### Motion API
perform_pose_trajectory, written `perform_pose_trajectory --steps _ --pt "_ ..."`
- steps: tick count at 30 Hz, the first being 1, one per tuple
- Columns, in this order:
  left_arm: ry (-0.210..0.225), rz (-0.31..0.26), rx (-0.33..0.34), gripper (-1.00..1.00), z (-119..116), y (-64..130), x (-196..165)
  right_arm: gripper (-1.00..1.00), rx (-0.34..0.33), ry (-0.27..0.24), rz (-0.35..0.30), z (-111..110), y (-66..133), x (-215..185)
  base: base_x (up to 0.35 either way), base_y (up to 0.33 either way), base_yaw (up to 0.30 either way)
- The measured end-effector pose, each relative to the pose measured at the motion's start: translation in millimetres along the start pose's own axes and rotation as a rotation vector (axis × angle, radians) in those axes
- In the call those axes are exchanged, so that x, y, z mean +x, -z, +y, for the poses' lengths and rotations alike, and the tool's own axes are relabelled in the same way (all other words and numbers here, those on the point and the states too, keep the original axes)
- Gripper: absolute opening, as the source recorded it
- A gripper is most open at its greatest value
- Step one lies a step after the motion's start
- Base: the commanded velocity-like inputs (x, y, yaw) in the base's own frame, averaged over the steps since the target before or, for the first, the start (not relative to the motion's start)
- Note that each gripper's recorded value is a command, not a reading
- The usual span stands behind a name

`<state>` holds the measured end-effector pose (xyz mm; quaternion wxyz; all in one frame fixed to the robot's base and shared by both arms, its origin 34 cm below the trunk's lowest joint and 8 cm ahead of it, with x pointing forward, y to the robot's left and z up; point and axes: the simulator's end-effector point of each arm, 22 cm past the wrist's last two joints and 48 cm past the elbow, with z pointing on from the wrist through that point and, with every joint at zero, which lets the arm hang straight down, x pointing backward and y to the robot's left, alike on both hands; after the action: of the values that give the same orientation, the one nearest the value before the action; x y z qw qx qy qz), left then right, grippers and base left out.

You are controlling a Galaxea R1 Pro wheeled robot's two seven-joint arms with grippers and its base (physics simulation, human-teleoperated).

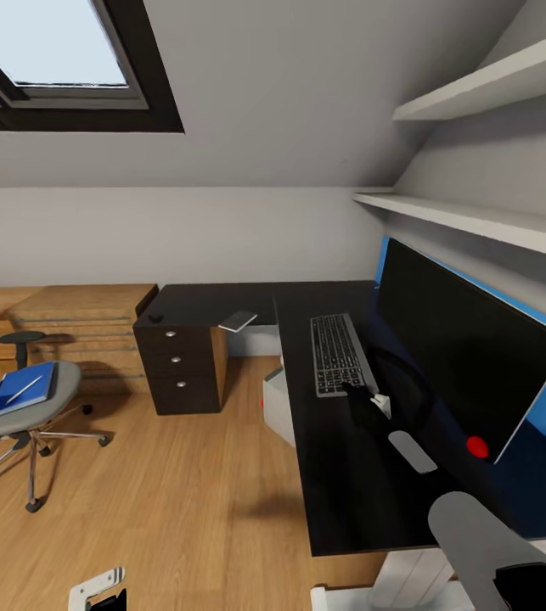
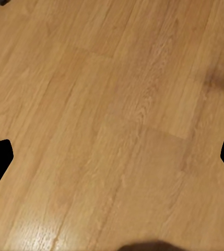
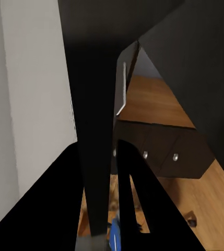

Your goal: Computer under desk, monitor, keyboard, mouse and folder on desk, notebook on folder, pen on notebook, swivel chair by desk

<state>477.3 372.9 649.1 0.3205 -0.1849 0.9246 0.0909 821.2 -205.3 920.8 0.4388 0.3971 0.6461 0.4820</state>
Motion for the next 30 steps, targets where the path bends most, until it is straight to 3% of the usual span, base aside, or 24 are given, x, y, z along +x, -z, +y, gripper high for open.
perform_pose_trajectory --steps 4,6,8,30 --pt "0.000 0.000 0.000 1.00 0 -4.6 3 -1.00 0.010 -0.034 -0.008 -11 -0.1 0 0.000 0.000 0.000" --pt "0.000 0.000 0.001 1.00 -1 -6.9 5 -1.00 -0.002 -0.107 -0.031 -13 -0.4 -3 0.000 0.000 0.000" --pt "0.000 0.000 0.000 1.00 -1 -9.2 6 -1.00 -0.002 -0.117 -0.033 -16 -1.0 -3 0.000 0.000 0.000" --pt "0.000 -0.001 0.000 1.00 -3 -35.4 26 -1.00 0.037 -0.129 -0.026 -65 -4.1 8 0.000 0.000 0.000"
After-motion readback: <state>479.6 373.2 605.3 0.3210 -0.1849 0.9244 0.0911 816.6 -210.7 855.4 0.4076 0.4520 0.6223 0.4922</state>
